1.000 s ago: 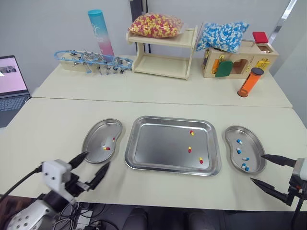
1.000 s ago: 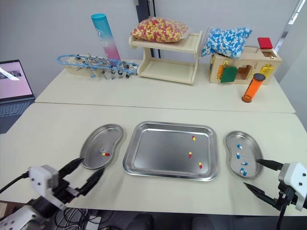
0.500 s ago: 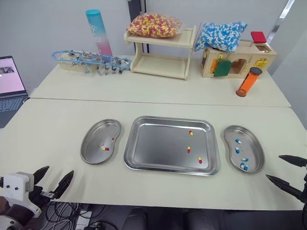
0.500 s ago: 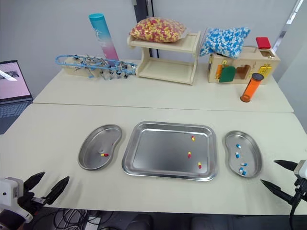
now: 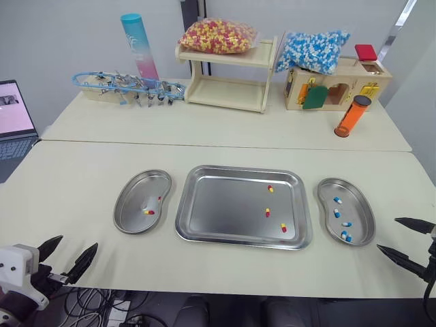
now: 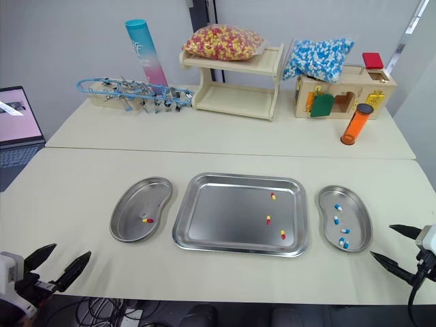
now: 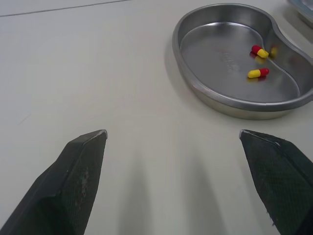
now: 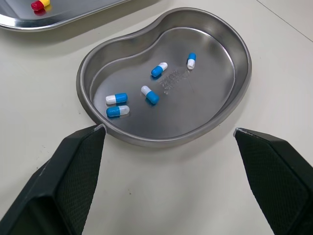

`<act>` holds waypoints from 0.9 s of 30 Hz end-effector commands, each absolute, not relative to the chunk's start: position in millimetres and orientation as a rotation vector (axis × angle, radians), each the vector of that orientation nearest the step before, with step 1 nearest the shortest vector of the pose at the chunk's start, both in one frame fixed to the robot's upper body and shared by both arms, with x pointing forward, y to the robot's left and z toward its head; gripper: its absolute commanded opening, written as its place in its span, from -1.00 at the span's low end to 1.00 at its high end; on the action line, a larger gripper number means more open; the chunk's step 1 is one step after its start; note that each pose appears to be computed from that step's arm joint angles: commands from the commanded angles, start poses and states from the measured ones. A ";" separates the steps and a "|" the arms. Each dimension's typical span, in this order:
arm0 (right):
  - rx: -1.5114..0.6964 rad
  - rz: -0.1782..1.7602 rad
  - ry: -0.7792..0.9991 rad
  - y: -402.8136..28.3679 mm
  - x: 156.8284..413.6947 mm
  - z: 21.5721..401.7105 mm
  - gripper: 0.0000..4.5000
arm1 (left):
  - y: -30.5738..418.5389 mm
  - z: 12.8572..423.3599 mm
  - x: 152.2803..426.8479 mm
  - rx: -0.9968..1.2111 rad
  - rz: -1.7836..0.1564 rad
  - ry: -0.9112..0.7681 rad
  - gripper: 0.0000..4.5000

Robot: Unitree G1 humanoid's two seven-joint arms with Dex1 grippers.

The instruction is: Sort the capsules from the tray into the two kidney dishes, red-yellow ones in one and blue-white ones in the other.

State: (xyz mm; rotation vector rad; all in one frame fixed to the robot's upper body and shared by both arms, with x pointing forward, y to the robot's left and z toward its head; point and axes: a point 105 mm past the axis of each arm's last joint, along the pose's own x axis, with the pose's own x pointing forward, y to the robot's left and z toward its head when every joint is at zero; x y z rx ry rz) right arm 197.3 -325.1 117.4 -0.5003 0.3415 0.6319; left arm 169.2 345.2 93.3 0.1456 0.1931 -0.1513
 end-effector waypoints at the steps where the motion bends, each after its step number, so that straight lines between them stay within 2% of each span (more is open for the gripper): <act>1: -0.545 0.629 0.318 -331.7 200.7 122.9 0.97 | 353.0 106.4 167.0 0.195 -0.139 0.169 1.00; 8: -0.571 0.663 0.291 -328.0 202.6 123.7 0.97 | 360.8 117.9 177.4 0.253 -0.185 0.162 1.00; 13: -0.597 0.719 0.238 -311.4 202.0 130.6 0.97 | 336.1 125.4 194.0 0.306 -0.339 0.143 1.00; 20: -0.573 0.903 0.162 -249.5 189.9 142.1 0.97 | 262.7 143.1 221.5 0.354 -0.683 0.079 1.00; 24: -0.510 0.973 0.164 -218.9 187.1 146.7 0.97 | 201.1 156.6 227.4 0.322 -0.969 0.059 1.00; 27: -0.488 0.982 0.168 -207.1 189.5 151.4 0.97 | 178.7 160.4 231.2 0.336 -1.087 0.072 1.00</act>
